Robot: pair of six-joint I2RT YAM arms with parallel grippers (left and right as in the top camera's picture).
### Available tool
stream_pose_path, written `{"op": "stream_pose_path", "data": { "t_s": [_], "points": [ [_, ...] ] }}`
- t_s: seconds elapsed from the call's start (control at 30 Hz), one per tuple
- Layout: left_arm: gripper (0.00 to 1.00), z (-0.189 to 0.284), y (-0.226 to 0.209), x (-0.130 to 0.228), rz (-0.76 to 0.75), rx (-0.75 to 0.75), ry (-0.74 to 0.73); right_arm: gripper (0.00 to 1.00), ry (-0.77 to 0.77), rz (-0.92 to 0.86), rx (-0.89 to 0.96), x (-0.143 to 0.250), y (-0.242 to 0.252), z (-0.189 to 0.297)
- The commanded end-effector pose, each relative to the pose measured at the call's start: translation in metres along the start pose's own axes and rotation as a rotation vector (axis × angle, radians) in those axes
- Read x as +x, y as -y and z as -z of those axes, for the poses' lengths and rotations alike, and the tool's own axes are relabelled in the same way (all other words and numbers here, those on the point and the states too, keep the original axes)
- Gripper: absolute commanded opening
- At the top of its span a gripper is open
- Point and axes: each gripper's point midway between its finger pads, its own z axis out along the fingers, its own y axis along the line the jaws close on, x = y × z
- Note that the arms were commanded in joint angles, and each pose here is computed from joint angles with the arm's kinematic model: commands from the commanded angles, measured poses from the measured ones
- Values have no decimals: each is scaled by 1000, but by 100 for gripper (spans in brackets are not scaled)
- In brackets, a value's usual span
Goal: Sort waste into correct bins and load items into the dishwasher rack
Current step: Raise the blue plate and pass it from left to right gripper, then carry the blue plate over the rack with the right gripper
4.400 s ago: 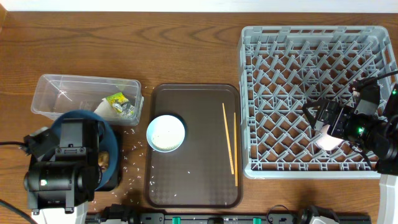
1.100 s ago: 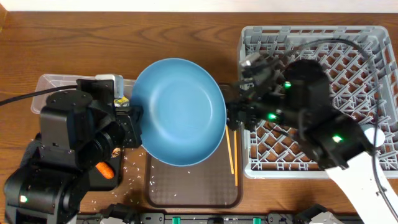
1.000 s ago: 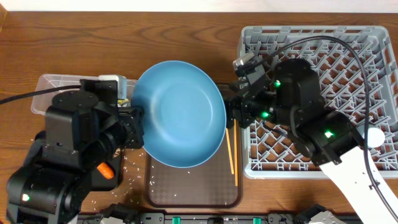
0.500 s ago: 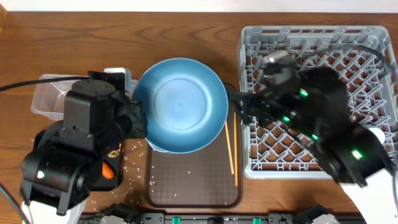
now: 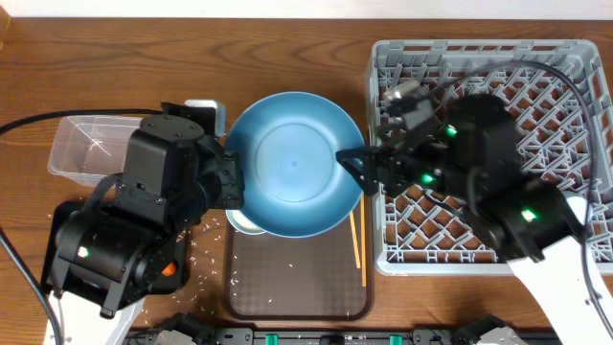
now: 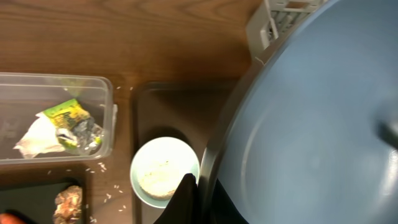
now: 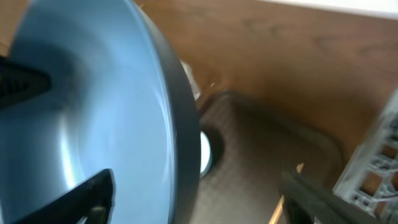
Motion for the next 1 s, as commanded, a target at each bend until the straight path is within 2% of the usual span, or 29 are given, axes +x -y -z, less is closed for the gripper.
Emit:
{"op": "stream_pose_path", "data": {
  "t_s": [0.0,0.07,0.27,0.4,0.47,0.57,0.77,0.97],
  "points": [
    [6,8,6,-6,-4,18,33,71,-37,-1,-74,5,-14,-9],
    [6,8,7,-5,-6,20,33,66,-38,-1,-73,5,-14,-9],
    [6,8,7,-6,-6,20,34,41,-15,5,-31,2,-9,-4],
    [6,8,8,-8,-5,23,42,14,-26,4,-34,5,-11,-4],
    [6,8,8,-8,-5,25,45,5,-25,4,-27,5,-10,-4],
    [6,8,8,-9,-5,26,47,1,-24,3,-21,4,-8,-4],
    [8,8,8,-10,-5,27,51,1,-22,-1,49,5,4,-4],
    [41,8,9,-11,-5,29,55,1,-14,-31,190,8,26,4]
  ]
}}
